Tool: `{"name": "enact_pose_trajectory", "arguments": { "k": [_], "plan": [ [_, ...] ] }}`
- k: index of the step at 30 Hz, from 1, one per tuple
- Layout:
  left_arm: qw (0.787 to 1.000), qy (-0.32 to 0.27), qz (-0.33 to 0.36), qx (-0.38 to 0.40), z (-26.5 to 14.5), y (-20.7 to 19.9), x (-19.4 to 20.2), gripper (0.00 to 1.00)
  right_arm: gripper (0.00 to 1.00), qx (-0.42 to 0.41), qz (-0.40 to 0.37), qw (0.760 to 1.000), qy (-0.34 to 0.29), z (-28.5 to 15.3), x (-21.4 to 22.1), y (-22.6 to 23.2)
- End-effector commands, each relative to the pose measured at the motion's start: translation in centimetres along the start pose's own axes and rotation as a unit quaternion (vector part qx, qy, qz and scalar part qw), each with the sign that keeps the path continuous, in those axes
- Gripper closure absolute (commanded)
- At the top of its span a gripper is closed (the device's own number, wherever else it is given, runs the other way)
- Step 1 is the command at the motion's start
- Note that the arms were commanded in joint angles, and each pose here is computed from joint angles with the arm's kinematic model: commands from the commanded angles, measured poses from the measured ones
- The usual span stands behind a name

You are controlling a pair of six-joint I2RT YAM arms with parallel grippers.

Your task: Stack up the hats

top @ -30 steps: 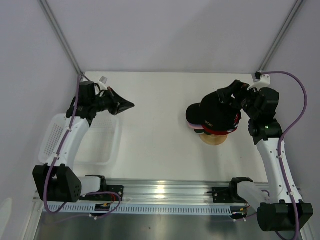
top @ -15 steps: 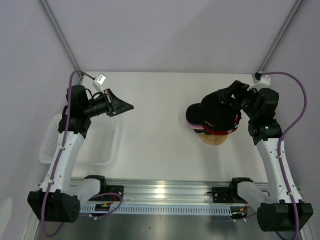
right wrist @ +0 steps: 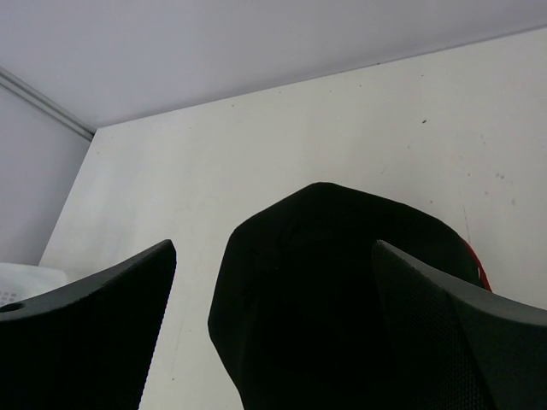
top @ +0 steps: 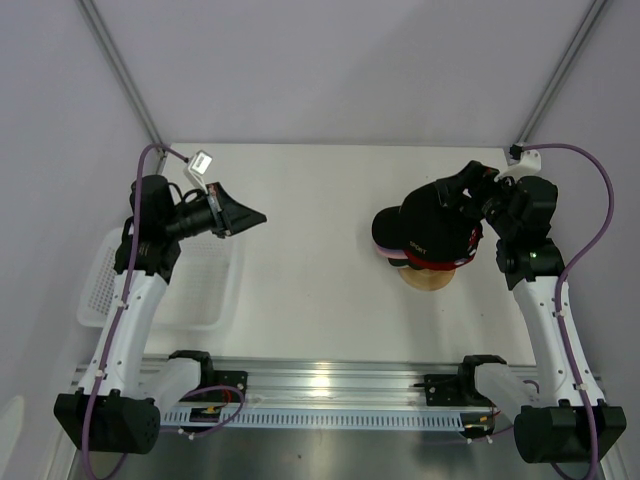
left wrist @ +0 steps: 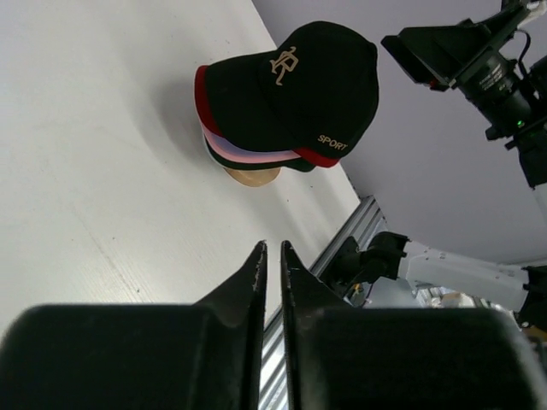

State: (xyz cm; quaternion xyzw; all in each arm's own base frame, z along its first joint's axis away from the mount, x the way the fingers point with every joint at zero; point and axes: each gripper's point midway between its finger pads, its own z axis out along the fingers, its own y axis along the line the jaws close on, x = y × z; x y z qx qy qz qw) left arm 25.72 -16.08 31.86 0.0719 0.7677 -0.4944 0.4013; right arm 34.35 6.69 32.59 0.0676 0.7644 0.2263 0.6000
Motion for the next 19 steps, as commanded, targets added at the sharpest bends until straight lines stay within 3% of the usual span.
{"name": "enact_pose_trajectory", "arguments": {
  "k": [1,4,8,10,13,19],
  "plan": [
    [0.999,-0.021,0.029,-0.021,-0.4,0.3,-0.9,0.84,0.01,-0.002,-0.022,0.999,-0.025,-0.5,-1.2,0.4],
    [0.999,-0.025,0.028,-0.031,-0.3,0.6,-1.4,0.63,0.00,0.008,-0.030,0.999,-0.024,-0.8,-1.0,-0.1],
    [0.999,-0.028,0.029,-0.031,-0.3,0.5,-1.8,0.47,0.01,0.021,-0.028,0.999,-0.041,-0.6,-1.7,-0.4],
    [0.998,-0.028,0.033,-0.036,-0.3,0.7,-1.6,0.33,0.01,0.019,-0.028,0.999,-0.038,-0.5,-1.7,-0.4],
    [0.998,-0.026,0.038,-0.036,-0.4,0.6,-1.5,0.27,0.00,0.021,-0.028,0.999,-0.033,-0.9,-1.6,-0.3],
    [0.998,-0.023,0.039,-0.034,-0.5,0.5,-1.3,0.25,0.00,0.061,-0.031,0.996,-0.049,-2.4,-1.9,-1.5]
  ]
}}
